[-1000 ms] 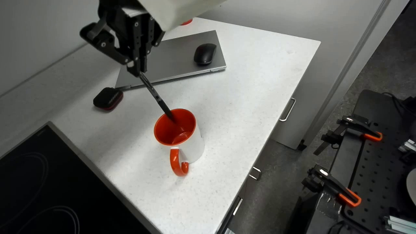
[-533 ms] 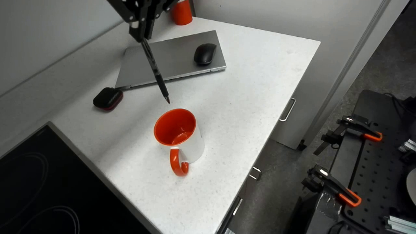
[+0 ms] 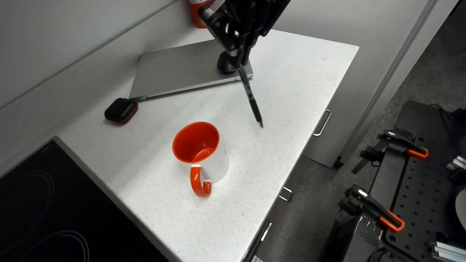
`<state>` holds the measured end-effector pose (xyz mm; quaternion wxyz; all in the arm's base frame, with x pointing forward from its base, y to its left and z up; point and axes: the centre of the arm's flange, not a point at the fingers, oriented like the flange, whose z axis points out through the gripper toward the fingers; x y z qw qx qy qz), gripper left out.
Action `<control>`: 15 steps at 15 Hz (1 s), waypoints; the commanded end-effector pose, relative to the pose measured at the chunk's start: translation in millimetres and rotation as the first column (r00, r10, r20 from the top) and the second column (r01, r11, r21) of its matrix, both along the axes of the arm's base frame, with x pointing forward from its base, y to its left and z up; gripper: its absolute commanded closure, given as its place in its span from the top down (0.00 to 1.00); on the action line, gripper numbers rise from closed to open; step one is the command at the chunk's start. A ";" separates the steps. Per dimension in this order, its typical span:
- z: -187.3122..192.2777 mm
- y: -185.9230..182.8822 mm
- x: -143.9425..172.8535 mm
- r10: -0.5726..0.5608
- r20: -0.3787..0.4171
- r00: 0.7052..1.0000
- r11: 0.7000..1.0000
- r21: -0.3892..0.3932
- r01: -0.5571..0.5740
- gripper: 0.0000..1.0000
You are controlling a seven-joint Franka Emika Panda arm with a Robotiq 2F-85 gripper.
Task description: Remove the pen from the white mug and place it on the countertop
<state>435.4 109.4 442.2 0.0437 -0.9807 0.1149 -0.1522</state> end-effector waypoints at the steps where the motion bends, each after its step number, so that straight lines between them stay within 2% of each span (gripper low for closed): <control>1: -17.3 -11.4 13.2 -0.098 -0.081 0.992 0.994 -0.046 0.095 0.00; 6: -73.1 -30.8 51.5 -0.200 -0.122 0.972 0.976 -0.111 0.187 0.00; 8: -94.3 -33.2 63.1 -0.220 -0.129 0.967 0.973 -0.100 0.208 0.00; 10: -106.8 -28.9 79.1 -0.225 -0.105 0.969 0.974 -0.062 0.220 0.00; 15: -133.9 -24.1 109.9 -0.232 -0.063 0.971 0.972 -0.048 0.229 0.00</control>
